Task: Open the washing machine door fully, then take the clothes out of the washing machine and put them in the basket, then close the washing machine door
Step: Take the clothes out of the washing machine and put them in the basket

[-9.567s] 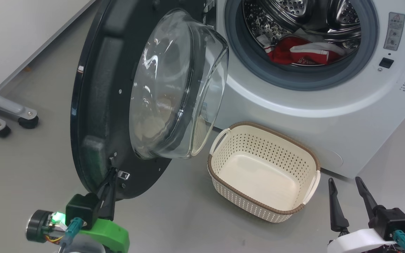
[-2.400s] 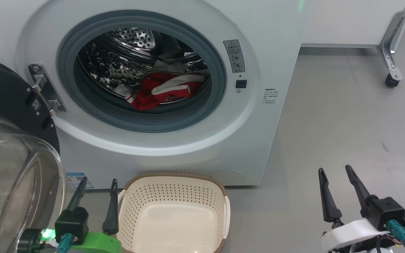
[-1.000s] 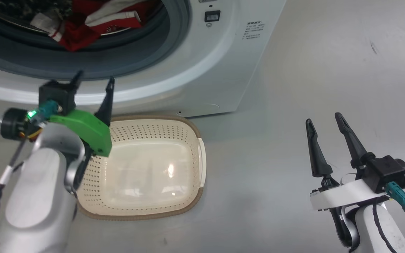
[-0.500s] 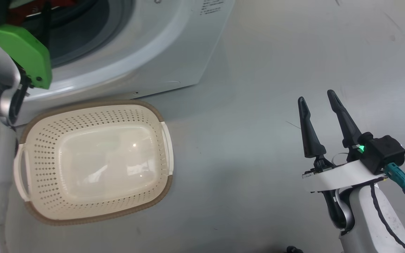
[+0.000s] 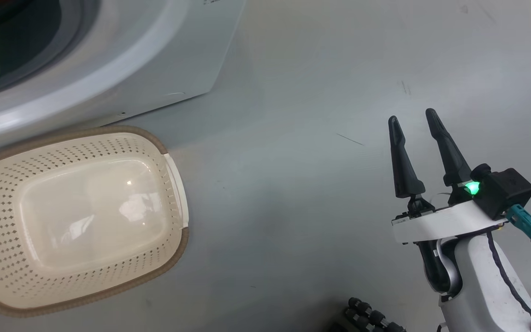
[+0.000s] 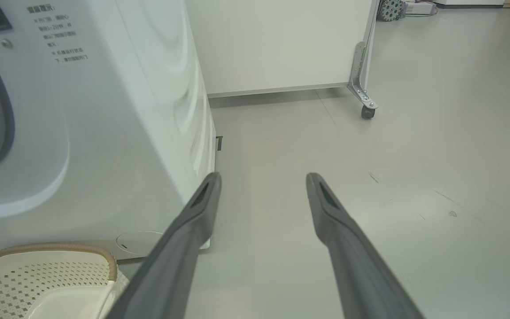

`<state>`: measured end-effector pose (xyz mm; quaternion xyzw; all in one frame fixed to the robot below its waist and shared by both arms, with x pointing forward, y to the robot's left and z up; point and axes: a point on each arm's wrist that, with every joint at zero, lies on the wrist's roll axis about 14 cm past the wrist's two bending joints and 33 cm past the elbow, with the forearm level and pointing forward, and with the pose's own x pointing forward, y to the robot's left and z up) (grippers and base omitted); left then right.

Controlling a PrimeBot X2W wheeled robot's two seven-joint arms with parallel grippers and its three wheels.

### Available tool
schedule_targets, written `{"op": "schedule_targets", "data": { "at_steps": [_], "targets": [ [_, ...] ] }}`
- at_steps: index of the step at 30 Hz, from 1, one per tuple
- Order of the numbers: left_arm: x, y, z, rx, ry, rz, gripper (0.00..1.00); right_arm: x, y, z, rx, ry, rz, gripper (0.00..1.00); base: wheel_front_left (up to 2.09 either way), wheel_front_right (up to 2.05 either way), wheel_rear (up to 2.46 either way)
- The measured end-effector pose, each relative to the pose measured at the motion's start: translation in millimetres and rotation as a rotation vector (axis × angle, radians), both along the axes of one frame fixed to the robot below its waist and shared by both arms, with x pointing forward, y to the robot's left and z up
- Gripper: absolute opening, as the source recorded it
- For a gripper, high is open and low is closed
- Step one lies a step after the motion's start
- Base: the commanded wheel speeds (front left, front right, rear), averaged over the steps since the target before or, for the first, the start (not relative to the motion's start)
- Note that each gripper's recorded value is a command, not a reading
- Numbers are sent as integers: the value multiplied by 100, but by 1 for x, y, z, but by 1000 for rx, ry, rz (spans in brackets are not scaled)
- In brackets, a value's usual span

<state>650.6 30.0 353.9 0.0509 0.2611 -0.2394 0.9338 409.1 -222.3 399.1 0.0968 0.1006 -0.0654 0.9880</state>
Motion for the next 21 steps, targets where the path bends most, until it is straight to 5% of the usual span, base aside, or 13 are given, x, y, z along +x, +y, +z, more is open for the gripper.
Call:
{"op": "schedule_targets", "data": {
  "at_steps": [1,2,3,15,21],
  "targets": [
    [0,-1,-5,7,7,-1,85,-1,-2,-1,-5,6,-9,100,0,0,0],
    [0,-2,-9,11,18,1,27,-2,-4,-2,-7,10,-12,100,0,0,0],
    [0,-2,-14,19,24,5,0,-3,-5,-3,-10,14,-16,100,0,0,0],
    [9,1,-14,-3,-10,50,0,6,-6,-2,-16,3,-18,100,0,0,0],
    [17,6,12,-105,-117,129,0,9,-4,-1,-11,-5,-18,100,0,0,0]
  ]
}}
